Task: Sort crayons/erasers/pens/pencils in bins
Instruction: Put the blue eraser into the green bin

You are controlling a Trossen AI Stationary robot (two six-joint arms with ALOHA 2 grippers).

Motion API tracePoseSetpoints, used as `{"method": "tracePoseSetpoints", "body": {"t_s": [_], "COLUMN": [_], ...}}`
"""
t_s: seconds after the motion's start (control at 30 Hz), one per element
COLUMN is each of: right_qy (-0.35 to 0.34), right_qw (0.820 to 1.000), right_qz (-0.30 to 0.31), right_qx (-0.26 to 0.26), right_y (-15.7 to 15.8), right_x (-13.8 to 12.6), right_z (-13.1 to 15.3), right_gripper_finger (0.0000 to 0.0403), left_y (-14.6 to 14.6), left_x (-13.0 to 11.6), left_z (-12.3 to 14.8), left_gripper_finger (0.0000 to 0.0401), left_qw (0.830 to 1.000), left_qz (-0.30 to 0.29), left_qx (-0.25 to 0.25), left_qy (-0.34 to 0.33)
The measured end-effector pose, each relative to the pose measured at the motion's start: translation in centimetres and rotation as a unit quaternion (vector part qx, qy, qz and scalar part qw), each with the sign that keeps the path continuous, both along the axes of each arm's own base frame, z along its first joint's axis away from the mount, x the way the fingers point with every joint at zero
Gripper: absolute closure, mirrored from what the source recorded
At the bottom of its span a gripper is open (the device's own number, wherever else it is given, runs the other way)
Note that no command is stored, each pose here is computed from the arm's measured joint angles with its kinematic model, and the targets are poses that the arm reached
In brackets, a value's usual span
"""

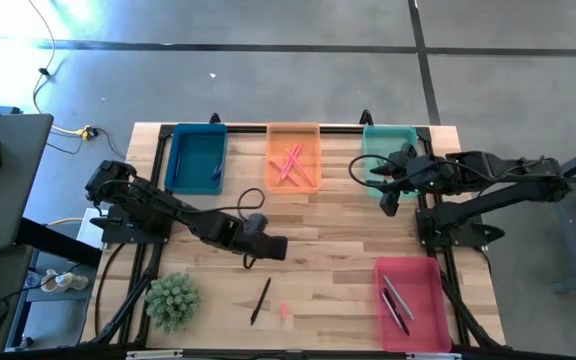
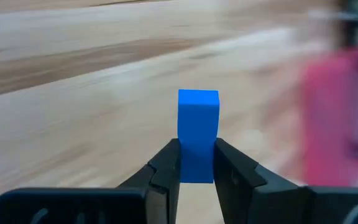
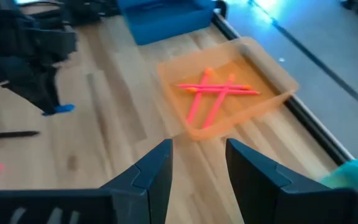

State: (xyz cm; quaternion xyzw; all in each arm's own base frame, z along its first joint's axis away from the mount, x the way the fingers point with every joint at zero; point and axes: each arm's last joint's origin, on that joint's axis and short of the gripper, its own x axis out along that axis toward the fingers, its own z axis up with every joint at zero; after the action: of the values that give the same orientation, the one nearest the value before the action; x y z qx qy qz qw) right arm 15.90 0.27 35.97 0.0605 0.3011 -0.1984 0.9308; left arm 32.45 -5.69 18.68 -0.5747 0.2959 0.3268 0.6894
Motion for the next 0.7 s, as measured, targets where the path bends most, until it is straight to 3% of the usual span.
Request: {"method": "tracePoseSetpoints", "body": {"t_s": [0.27, 0.5, 0.7], "right_qy": [-0.033, -0.066, -0.070], "right_qw": [0.996, 0.990, 0.974], "right_qz": [0.068, 0.104, 0.205], "right_qx": [0.037, 0.064, 0.063], "right_y": [0.5, 0.9, 1.6], "right_x": [0.8, 2.5, 4.7], "right_z": [0.5, 0.7, 0.3], "right_gripper_finger": [0.0261, 0.0261, 0.0261], "left_y": [1.7, 3.6, 4.8], "left_x": [2.6, 3.5, 3.8], "left_z": [2.5, 3.6, 4.5], "left_gripper_finger": [0.0332, 0.0332, 0.0332], "left_qw": [0.982, 0.959, 0.930], "left_qz": [-0.099, -0.168, -0.243], "left_qx": [0.038, 0.054, 0.043], "left_qy": [-0.158, -0.222, -0.273]}}
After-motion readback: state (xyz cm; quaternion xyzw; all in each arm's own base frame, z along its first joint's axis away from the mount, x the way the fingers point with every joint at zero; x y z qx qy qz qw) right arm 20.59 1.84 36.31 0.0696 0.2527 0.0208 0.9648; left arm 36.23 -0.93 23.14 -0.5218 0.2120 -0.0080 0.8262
